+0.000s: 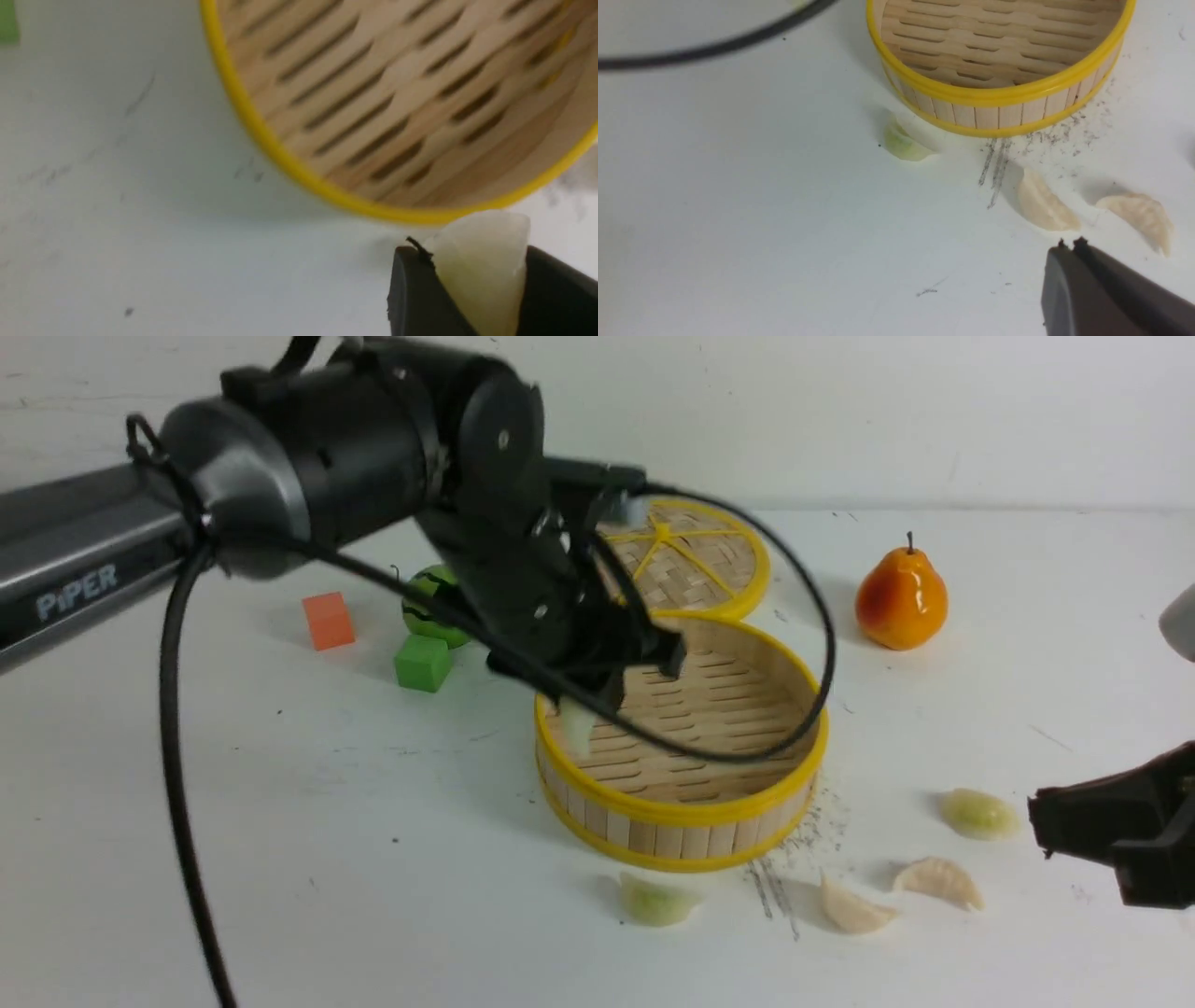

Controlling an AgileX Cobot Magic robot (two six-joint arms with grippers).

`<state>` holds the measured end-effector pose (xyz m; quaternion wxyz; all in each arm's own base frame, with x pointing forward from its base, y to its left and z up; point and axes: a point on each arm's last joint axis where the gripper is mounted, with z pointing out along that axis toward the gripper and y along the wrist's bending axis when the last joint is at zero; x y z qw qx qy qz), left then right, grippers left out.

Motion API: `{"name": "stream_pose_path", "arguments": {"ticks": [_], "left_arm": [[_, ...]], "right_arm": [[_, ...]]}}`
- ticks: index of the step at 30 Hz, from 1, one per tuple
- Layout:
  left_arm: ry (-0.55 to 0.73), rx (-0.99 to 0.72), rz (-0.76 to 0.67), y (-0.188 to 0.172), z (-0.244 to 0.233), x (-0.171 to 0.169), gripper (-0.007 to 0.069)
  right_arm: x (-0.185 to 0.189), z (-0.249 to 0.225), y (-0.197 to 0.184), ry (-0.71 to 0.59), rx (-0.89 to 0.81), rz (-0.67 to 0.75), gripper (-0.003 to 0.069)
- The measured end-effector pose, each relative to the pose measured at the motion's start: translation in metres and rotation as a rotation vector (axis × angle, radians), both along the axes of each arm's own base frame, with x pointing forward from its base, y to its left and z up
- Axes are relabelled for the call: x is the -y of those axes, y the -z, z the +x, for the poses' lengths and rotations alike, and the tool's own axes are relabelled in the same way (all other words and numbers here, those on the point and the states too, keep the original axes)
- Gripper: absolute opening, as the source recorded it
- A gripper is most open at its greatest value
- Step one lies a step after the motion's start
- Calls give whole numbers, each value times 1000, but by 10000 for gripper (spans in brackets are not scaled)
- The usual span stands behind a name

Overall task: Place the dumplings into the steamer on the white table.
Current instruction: 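Place the dumpling into the bamboo steamer basket with the left gripper, then reach for and grasp a dumpling on the table with the left gripper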

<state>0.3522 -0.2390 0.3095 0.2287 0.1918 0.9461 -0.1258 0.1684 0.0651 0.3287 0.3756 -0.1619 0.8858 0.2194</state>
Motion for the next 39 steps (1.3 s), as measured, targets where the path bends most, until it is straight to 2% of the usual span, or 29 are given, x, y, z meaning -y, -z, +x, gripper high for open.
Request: {"name": "stream_pose_path", "arguments": {"ticks": [5,9,14,16,19,23,25,26,29,31,32,34,39], "left_arm": [[-24,-3,-104,7,33,28,238],[-97,-6,-163,47,66,51,238],[-127,-33,-157,99,86,63,238],[-129,-39,-151,109,88,64,262],[-131,-44,-148,112,89,65,381],[-118,-95,-112,92,80,60,557],[-109,-118,-96,81,75,57,594],[-94,-139,-78,63,69,54,613],[-38,-97,-76,18,57,47,613],[7,-27,-96,-17,46,40,587],[12,-23,-98,-20,45,40,587],[108,61,-105,-57,22,37,542],[366,136,-37,-80,-27,46,476]], "right_arm": [[-4,-9,-4,-30,-32,61,-14],[-3,-21,-12,-42,6,73,-14],[-2,-31,-18,-52,51,72,-14],[-1,-31,-18,-55,56,69,-14],[-2,-32,-18,-64,62,61,-14],[-2,-32,-18,-65,62,60,-14],[-2,-32,-18,-66,63,60,-14],[-2,-32,-18,-67,64,58,-14],[-1,-31,-19,-65,67,59,-11],[-1,-31,-19,-61,73,60,-10],[-1,-31,-19,-61,73,60,-10],[-1,-31,-19,-61,73,60,-8],[-1,-36,-20,-73,76,53,-3]]}}
